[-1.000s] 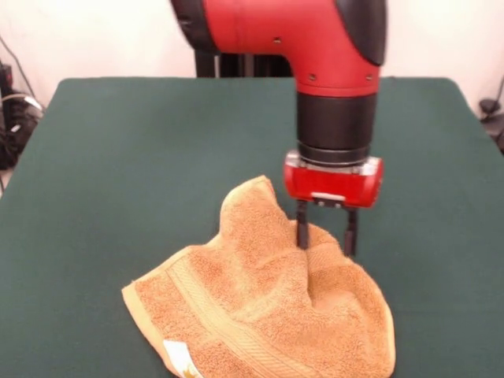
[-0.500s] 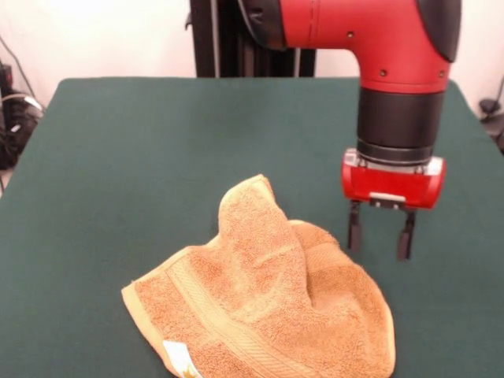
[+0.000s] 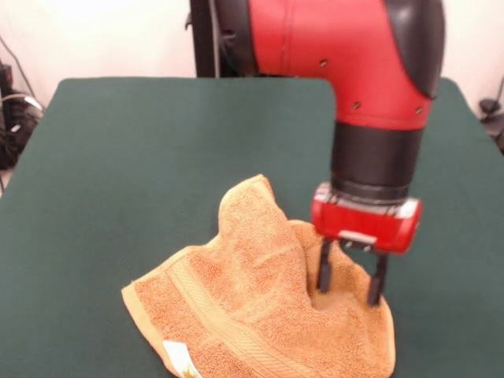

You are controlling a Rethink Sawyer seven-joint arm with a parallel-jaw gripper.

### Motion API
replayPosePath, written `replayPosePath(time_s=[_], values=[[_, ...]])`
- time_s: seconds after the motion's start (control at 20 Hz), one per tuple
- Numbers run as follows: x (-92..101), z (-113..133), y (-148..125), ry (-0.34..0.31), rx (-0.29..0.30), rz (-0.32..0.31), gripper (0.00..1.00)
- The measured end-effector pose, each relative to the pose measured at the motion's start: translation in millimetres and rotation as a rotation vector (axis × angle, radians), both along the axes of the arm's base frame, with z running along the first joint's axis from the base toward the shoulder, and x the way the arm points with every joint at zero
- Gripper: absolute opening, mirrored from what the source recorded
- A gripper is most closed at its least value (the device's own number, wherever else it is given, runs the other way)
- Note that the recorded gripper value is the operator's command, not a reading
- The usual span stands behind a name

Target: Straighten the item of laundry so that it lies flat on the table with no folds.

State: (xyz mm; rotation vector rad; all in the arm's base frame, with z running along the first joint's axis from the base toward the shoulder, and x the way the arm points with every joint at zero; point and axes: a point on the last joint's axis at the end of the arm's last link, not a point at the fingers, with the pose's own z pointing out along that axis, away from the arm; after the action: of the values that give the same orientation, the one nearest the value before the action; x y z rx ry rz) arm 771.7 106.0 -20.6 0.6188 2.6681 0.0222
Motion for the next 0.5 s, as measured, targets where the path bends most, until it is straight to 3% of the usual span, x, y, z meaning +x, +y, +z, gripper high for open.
replayPosePath(time_s=[0.5], values=[[7.6,-16,-61,0.003,-0.025,-0.067,1.0]])
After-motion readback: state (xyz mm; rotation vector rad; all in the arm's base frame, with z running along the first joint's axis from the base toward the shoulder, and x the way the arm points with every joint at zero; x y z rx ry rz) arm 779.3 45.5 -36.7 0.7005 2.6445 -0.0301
